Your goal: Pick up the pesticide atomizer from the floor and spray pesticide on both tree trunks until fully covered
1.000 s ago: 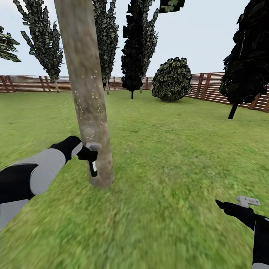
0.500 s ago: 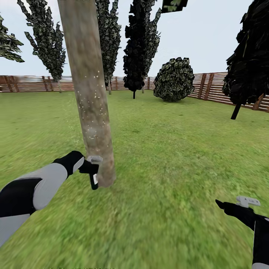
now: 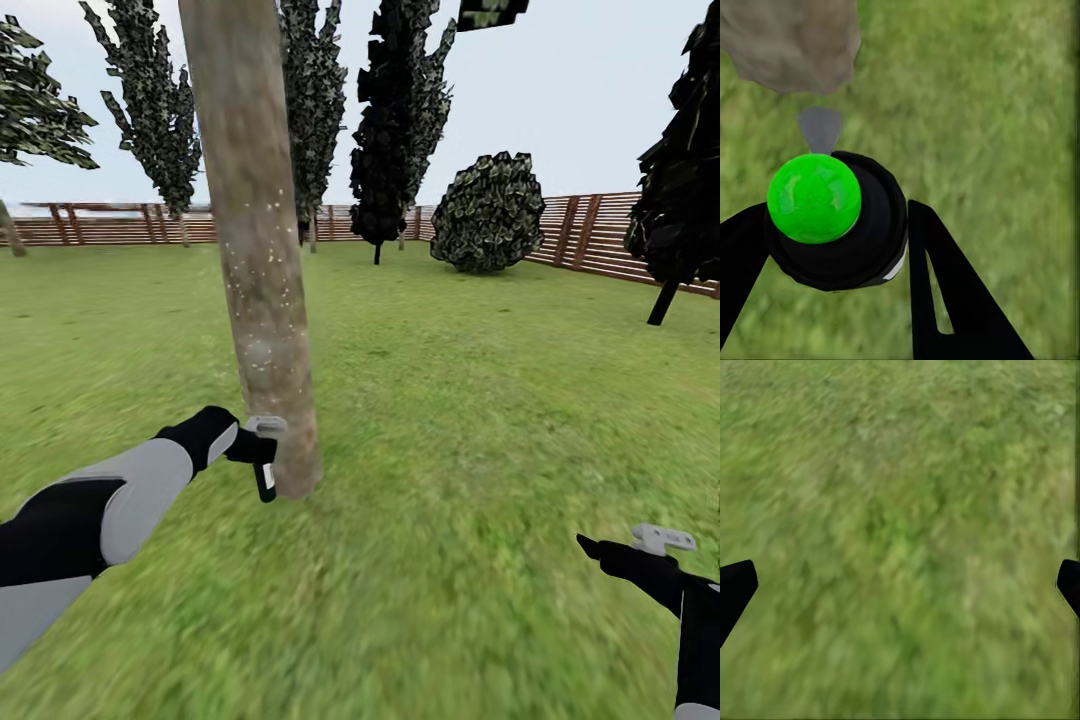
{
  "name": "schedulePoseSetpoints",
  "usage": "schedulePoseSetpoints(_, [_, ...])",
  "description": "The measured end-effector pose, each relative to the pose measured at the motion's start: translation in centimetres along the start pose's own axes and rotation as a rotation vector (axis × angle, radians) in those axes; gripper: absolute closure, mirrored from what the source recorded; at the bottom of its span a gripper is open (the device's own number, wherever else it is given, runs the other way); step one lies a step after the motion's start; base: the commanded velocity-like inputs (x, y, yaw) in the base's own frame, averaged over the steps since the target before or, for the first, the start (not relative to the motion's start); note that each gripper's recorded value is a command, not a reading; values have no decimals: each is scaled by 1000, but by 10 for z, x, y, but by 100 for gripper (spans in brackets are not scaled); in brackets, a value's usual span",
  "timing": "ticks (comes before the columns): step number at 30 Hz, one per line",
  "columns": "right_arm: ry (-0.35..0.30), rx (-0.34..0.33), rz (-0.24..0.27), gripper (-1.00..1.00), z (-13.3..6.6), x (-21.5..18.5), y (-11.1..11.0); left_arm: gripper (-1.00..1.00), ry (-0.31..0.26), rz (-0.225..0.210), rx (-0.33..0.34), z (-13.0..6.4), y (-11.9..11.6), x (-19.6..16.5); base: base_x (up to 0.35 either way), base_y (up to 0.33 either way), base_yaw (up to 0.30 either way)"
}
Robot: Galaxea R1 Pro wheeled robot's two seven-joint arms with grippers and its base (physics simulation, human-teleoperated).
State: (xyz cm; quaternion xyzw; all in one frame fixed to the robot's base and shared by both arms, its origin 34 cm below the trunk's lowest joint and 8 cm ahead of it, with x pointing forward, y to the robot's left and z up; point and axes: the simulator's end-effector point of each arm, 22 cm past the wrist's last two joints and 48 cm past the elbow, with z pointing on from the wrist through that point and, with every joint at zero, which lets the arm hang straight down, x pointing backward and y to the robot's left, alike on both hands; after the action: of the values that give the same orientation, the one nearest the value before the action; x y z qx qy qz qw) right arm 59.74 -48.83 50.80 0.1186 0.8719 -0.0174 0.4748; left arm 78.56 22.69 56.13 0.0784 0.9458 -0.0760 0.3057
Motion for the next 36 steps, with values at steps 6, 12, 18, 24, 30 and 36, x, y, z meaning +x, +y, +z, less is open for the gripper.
schedulePoseSetpoints(6, [0, 0, 0, -100, 0, 0, 0, 100, 9, -1, 0, 3, 0, 5, 44, -304, 220])
schedulePoseSetpoints(12, [1, 0, 0, -100, 0, 0, 0, 100, 17, -2, 1, 5, 0, 11, 1, -311, 255])
schedulePoseSetpoints(18, [1, 0, 0, -100, 0, 0, 0, 100, 17, -3, 1, 5, -1, 11, 44, -312, 256])
schedulePoseSetpoints(24, [1, 0, 0, -100, 0, 0, 0, 100, 29, -2, -10, 9, 2, 20, 133, -310, 172])
schedulePoseSetpoints(30, [1, 0, 0, -100, 0, 0, 0, 100, 23, 16, -124, 28, 2, 41, 139, -261, 11])
schedulePoseSetpoints(36, [1, -3, 1, -100, 0, 1, 2, 100, -18, 35, -109, 47, -21, 59, 14, -23, 35])
